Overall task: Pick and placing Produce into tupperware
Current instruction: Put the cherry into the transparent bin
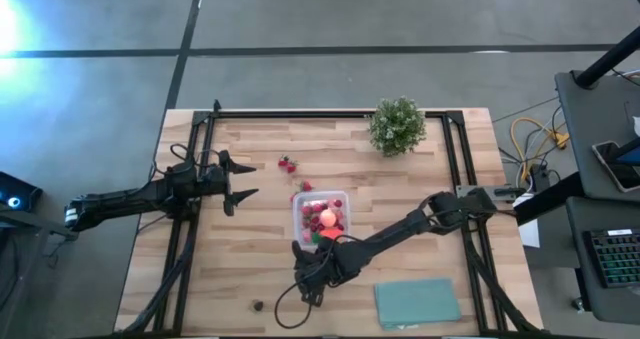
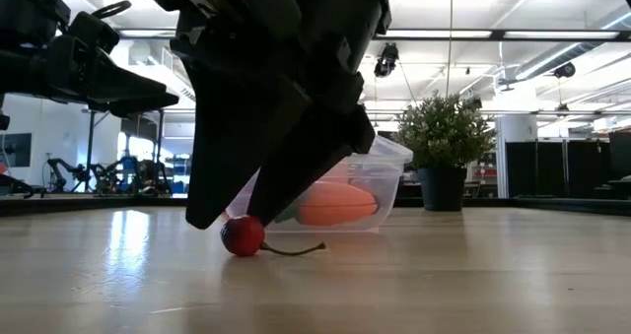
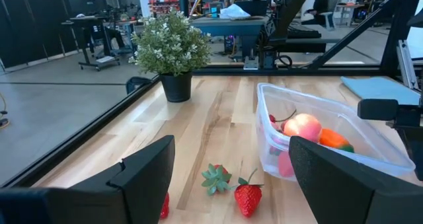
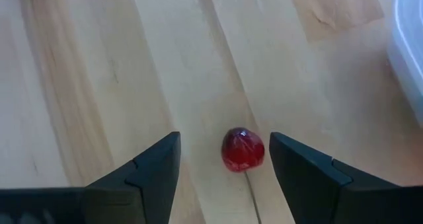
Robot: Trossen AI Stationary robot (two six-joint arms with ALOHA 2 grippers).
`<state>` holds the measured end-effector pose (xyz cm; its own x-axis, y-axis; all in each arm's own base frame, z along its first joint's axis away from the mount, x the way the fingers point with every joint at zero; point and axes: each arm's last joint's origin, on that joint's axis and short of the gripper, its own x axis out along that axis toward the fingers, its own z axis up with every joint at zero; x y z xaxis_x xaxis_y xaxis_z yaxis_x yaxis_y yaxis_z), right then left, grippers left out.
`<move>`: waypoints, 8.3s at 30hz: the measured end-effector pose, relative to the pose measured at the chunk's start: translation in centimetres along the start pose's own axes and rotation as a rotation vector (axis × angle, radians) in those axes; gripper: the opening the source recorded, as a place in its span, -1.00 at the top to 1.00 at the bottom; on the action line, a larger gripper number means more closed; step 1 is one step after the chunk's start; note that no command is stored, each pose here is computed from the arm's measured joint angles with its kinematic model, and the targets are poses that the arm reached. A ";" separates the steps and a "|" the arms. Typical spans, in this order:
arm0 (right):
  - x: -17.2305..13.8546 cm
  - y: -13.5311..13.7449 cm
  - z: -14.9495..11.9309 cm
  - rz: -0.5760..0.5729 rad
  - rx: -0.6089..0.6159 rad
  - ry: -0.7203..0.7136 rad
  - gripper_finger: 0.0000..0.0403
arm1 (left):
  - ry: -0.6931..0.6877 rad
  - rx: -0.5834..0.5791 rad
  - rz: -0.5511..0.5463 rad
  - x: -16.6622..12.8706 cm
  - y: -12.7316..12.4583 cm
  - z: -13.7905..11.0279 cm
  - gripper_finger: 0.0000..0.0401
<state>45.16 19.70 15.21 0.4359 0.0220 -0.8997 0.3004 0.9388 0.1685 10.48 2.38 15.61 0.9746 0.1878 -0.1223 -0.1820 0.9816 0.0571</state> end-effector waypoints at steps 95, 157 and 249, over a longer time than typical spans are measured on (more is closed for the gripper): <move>-27.2 4.0 2.5 0.112 0.380 -0.732 0.12 | -0.052 0.009 0.159 -0.1 0.5 0.6 -0.41; -22.8 -30.2 -18.2 0.305 -0.006 -1.318 0.12 | 0.583 -0.387 -0.058 7.7 1.4 13.5 -0.41; -18.3 -31.2 -21.3 0.358 0.201 -1.180 0.12 | 0.172 -1.026 -0.869 11.1 -23.3 18.2 -0.41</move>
<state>9.71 -2.67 17.87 0.9828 -0.1544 0.1018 0.0872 0.8723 0.4811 27.90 -19.07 30.96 0.8086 -0.5728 0.1342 0.3906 0.3522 -0.8505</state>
